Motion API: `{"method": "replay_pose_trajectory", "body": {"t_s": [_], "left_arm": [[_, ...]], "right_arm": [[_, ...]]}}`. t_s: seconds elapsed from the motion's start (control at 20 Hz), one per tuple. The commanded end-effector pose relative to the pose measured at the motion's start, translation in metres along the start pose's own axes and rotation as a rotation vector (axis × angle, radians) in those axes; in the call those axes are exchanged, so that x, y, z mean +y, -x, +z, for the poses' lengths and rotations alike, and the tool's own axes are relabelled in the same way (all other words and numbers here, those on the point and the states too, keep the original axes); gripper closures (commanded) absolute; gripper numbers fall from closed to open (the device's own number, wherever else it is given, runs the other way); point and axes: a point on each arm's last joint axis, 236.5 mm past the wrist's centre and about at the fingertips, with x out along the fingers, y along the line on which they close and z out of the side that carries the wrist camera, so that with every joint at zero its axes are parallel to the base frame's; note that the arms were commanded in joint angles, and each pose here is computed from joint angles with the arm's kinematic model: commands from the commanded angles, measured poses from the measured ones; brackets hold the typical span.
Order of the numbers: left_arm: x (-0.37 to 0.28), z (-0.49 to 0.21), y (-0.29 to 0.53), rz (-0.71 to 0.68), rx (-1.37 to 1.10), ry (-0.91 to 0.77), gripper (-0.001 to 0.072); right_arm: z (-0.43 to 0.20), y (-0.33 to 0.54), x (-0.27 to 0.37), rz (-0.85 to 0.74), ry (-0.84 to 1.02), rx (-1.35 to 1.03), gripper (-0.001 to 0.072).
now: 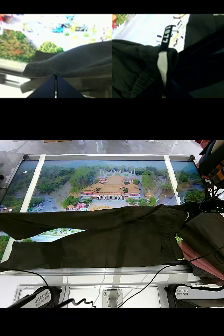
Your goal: Fold the clothes and pants, and hang the long-sleeved shirts on hangers.
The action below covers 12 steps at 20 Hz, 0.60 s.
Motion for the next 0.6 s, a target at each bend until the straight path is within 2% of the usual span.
{"method": "replay_pose_trajectory", "body": {"t_s": [0.0, 0.15, 0.25, 0.35, 0.5, 0.55], "left_arm": [[-0.005, 0.008, -0.066, -0.047, 0.137, -0.043, 0.0687], [0.000, 0.062, -0.153, -0.021, 0.048, -0.037, 0.0686], [0.004, 0.109, -0.189, 0.009, -0.110, 0.086, 0.0686], [0.013, 0.152, -0.197, 0.033, -0.283, 0.163, 0.0686], [0.027, 0.207, -0.179, 0.075, -0.541, 0.169, 0.0684], [0.028, 0.214, -0.175, 0.079, -0.575, 0.171, 0.0607]], "right_arm": [[0.000, 0.001, 0.000, 0.003, -0.002, 0.001, 0.0680], [0.000, 0.001, 0.000, 0.002, -0.002, 0.001, 0.0680], [0.001, 0.001, 0.000, 0.001, -0.003, -0.004, 0.0680], [0.002, 0.001, 0.000, 0.002, -0.004, -0.007, 0.0680], [0.004, 0.000, 0.000, 0.000, -0.009, -0.017, 0.0680], [0.009, 0.000, 0.003, 0.011, -0.024, -0.038, 0.0680]]}}
